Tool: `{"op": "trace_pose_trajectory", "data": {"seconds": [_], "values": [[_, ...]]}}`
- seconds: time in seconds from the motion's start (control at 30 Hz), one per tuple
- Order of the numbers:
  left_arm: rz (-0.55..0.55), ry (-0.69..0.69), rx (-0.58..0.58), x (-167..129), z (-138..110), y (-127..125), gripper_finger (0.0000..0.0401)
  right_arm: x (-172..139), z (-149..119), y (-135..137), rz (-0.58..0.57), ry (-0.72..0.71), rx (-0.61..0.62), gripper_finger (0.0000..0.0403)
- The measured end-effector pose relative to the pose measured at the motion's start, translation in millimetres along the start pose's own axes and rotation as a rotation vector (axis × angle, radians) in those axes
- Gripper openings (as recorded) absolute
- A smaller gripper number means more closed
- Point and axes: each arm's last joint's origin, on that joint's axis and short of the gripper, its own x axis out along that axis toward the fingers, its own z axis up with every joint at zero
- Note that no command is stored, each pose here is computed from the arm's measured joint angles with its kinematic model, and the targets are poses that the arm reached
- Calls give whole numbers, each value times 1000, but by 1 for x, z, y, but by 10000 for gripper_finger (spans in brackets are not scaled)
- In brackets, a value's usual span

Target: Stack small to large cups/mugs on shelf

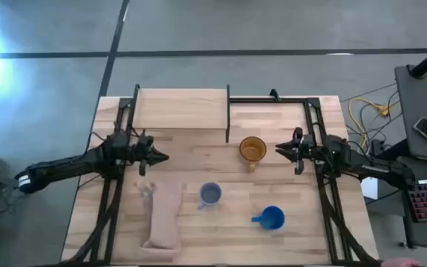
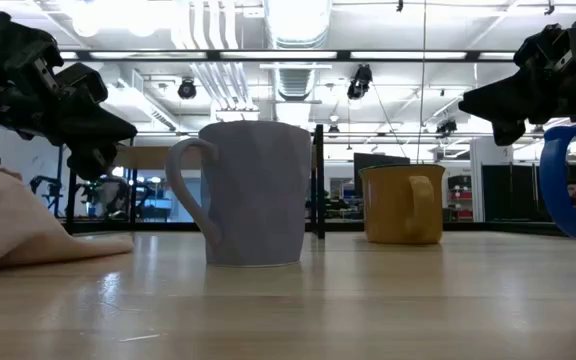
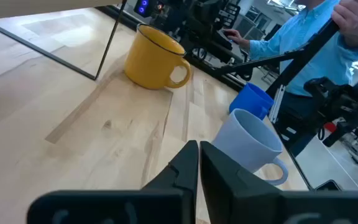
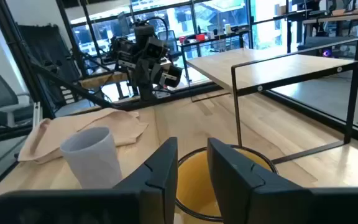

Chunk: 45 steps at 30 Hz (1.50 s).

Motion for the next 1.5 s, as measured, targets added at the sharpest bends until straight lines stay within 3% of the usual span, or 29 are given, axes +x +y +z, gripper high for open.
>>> {"op": "trace_pose_trajectory", "data": {"seconds": [1.27, 1.5], "values": [[1, 0, 0, 0, 0, 0, 2, 0, 0, 0, 0, 0, 0, 73], [0, 0, 0, 0, 0, 0, 2, 0, 9, 2, 16, -88, -12, 81]]}}
